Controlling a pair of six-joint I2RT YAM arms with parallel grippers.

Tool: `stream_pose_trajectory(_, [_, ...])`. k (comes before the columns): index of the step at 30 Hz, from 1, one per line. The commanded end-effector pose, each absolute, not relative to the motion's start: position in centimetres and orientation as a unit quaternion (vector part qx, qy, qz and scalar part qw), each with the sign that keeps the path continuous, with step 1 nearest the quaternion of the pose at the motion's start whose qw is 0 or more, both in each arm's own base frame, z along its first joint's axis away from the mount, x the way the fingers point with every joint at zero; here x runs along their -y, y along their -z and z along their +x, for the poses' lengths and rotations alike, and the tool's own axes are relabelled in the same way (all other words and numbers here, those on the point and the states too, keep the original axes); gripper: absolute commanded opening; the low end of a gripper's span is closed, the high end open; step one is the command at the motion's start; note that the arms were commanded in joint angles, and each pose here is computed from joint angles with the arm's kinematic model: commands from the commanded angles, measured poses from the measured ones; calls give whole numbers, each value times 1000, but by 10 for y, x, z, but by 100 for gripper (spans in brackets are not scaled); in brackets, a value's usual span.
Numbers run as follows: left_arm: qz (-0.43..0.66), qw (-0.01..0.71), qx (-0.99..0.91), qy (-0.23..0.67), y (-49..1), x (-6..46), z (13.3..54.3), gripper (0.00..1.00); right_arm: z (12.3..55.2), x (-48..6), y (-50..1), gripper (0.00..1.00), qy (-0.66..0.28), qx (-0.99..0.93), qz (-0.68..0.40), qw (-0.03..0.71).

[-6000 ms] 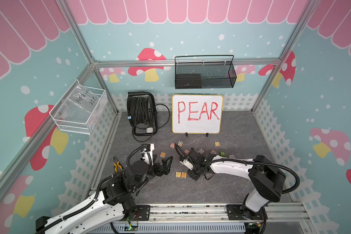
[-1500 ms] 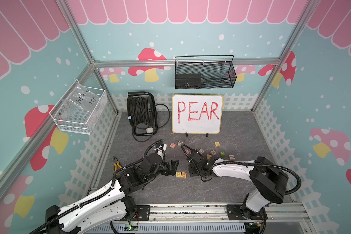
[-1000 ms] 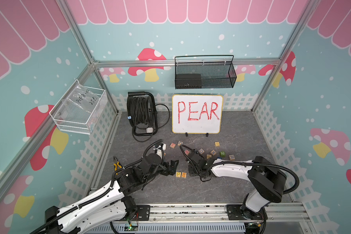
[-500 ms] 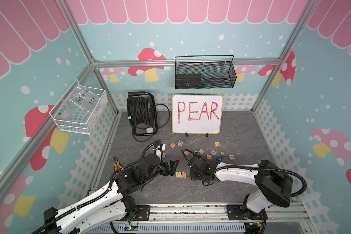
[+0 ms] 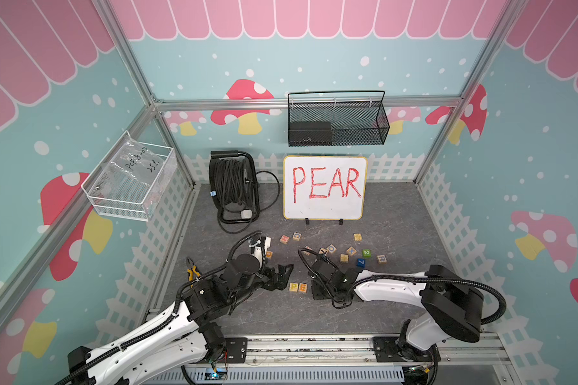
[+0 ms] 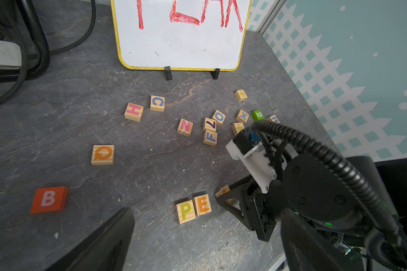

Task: Spell the uppercase word “pear” with letter blocks
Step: Move the letter block to the center of the board.

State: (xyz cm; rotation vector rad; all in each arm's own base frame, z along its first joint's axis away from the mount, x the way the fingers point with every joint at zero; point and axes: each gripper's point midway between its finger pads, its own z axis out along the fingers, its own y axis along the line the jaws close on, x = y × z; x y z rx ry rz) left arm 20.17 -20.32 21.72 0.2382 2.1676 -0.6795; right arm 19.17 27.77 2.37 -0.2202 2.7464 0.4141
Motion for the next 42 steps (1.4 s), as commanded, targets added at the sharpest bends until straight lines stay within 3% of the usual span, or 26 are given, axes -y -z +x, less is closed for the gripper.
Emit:
stream_pose_trajectory(1, [94,409,-868,267,-213,198,198,100,189,-284,-20,26,-155,-970,-75,169])
stream_pose_trajectory(30, [85,411,-869,261,-215,196,200,100,191,-291,-28,40,-165,-965,-82,188])
stream_pose_trajectory(42, [88,406,-871,262,-214,200,201,100,189,-276,-42,50,-171,-959,-81,213])
